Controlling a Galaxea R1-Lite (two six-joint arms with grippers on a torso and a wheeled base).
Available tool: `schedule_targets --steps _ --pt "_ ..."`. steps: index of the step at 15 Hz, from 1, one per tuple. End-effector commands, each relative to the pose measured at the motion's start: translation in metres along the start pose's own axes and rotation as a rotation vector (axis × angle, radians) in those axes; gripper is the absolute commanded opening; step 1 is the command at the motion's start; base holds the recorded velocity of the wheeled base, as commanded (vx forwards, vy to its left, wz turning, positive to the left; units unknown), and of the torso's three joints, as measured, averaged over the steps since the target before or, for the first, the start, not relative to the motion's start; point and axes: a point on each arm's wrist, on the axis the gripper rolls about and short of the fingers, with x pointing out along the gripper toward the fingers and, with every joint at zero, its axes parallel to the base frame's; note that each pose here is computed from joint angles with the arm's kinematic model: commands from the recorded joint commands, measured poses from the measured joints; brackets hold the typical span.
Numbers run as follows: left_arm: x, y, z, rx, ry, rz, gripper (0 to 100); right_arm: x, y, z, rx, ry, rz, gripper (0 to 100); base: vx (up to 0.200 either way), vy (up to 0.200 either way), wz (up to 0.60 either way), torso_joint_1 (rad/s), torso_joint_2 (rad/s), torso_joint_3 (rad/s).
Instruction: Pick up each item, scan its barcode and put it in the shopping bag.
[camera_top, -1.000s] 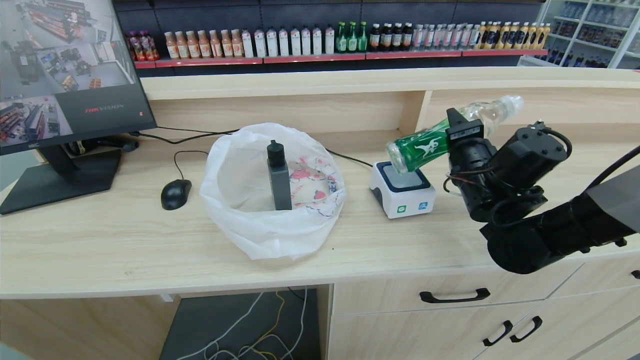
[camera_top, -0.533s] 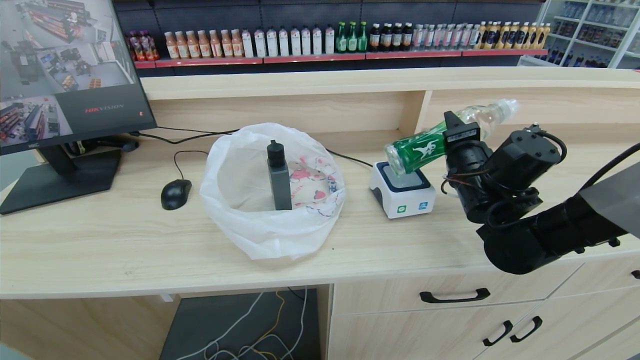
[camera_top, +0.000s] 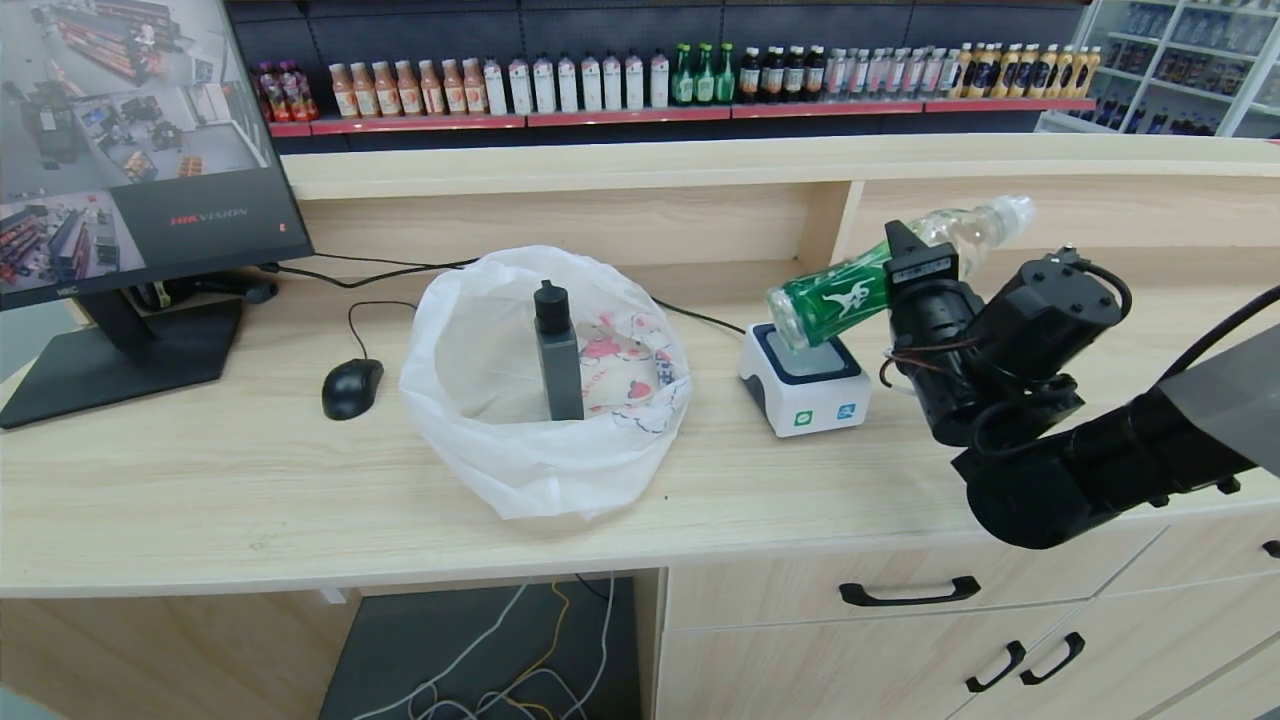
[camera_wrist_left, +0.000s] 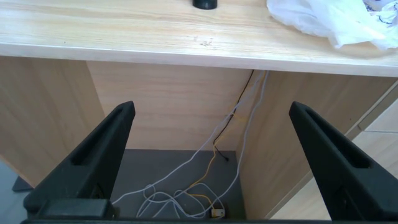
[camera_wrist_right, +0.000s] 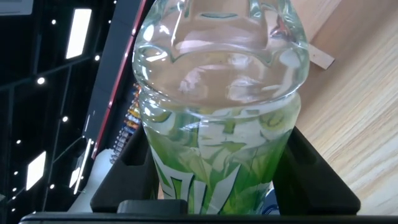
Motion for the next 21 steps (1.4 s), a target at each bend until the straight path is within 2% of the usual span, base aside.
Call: schedule_targets --steps 1,4,8,12,14,16,17,19,21 --pt "0.0 0.0 0.0 -0.001 0.0 0.001 100 -0.001 0.006 0.004 0.004 -0.006 0.011 0 0.0 0.0 0.0 0.0 0.0 0.0" --pt "0.0 0.0 0.0 -0.001 0.0 0.001 100 0.0 0.021 0.014 -0.059 -0.013 0.047 0 0.0 0.0 0.0 0.0 0.0 0.0" --pt "0.0 0.0 0.0 -0.001 0.0 0.001 100 -0.004 0.046 0.034 -0.309 -0.044 0.123 0 0.0 0.0 0.0 0.0 0.0 0.0" --pt "0.0 0.0 0.0 -0.001 0.0 0.001 100 -0.023 0.082 0.03 -0.591 -0.039 0.234 0 0.0 0.0 0.0 0.0 0.0 0.0" --pt "0.0 0.0 0.0 0.001 0.0 0.001 100 -0.034 0.098 0.027 -0.721 -0.043 0.35 0 0.0 0.0 0.0 0.0 0.0 0.0" --pt "0.0 0.0 0.0 -0.001 0.0 0.001 100 -0.044 0.089 0.021 -0.927 0.014 0.595 0 0.0 0.0 0.0 0.0 0.0 0.0" --pt "0.0 0.0 0.0 -0.001 0.0 0.001 100 -0.048 0.076 0.021 -0.998 0.048 0.638 0 0.0 0.0 0.0 0.0 0.0 0.0" --pt "0.0 0.0 0.0 0.001 0.0 0.001 100 -0.058 0.062 0.016 -1.026 0.107 0.612 0 0.0 0.0 0.0 0.0 0.0 0.0" --pt "0.0 0.0 0.0 0.001 0.0 0.001 100 -0.06 0.056 0.014 -1.03 0.132 0.601 0 0.0 0.0 0.0 0.0 0.0 0.0"
